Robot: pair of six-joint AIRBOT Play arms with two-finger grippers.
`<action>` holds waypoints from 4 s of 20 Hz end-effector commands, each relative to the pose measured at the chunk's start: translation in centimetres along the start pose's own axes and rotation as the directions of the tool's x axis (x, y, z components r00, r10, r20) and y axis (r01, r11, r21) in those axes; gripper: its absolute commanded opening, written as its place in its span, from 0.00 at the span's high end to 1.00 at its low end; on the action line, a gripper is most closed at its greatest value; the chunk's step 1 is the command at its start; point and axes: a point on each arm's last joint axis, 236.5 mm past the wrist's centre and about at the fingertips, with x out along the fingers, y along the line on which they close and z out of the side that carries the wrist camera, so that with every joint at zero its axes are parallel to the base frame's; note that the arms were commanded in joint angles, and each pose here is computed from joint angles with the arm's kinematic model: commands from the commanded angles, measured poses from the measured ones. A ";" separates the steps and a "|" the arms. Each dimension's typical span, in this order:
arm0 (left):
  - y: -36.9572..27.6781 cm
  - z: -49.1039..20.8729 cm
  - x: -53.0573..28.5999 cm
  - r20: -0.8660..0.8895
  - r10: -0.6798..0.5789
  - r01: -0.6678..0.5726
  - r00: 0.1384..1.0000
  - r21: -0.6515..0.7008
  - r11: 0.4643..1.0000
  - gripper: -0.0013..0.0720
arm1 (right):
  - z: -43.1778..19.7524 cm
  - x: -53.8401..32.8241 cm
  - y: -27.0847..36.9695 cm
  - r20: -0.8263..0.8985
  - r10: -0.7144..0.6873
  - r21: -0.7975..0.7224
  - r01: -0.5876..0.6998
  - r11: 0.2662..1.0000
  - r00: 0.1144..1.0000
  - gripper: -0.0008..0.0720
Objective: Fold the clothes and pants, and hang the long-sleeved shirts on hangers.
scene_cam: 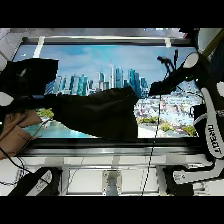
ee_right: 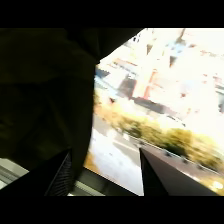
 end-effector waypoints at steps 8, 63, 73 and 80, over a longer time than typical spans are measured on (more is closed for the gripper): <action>0.6 -1.6 1.1 -0.040 0.001 -0.002 0.999 -0.025 1.000 0.94 | 6.8 7.4 0.6 0.238 0.121 0.145 -0.158 0.977 0.964 0.36; 13.3 -1.3 -7.6 0.097 0.305 -0.262 0.948 -0.313 0.913 0.02 | 8.2 -9.3 -4.7 0.280 -0.021 0.077 0.000 0.997 0.960 0.33; 14.2 -7.6 1.1 0.069 0.197 -0.127 0.978 -0.550 0.826 0.02 | -8.0 1.2 2.9 0.274 0.240 0.146 -0.287 0.947 0.931 0.33; 13.2 -8.7 6.6 -0.009 0.119 -0.101 0.993 -0.598 0.795 0.14 | -8.6 1.3 2.5 0.311 0.203 0.123 -0.251 0.960 0.929 0.33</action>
